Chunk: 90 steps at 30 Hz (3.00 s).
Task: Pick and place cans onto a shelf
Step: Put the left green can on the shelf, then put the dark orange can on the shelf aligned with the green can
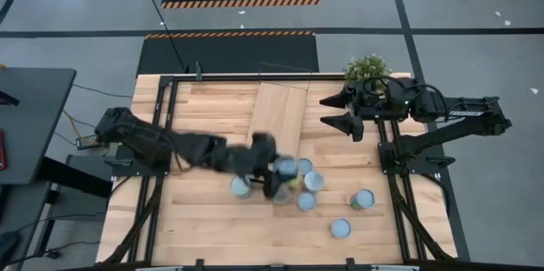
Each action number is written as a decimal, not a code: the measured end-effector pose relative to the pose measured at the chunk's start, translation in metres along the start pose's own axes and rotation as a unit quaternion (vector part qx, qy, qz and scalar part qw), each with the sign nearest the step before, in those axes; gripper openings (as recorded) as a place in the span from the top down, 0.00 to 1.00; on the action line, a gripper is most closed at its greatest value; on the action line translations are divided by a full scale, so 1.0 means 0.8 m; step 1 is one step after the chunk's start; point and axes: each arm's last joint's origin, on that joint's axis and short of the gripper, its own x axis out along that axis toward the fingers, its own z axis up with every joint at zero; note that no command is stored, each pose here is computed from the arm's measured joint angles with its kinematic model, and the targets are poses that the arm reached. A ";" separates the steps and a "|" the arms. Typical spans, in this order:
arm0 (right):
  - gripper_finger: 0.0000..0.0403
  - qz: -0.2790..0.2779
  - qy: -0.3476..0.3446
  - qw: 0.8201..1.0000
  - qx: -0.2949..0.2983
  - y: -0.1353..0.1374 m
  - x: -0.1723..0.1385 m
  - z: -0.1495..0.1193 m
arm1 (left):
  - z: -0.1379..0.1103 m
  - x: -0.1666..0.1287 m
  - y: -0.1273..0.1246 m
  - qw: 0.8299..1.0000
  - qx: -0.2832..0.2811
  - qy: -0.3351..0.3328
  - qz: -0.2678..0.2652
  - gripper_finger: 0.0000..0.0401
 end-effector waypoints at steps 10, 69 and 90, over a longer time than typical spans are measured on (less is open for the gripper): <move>0.13 -0.050 -0.028 0.998 0.001 -0.004 -0.001 0.003 | 0.082 0.022 0.137 0.993 0.082 0.051 0.071 0.27; 0.13 -0.130 -0.078 0.988 0.007 -0.010 0.044 0.000 | 0.084 0.190 0.369 0.951 0.259 0.096 0.139 0.11; 0.13 -0.079 -0.068 0.994 -0.024 -0.005 -0.005 0.011 | 0.112 0.128 0.263 0.953 0.280 0.079 0.080 0.19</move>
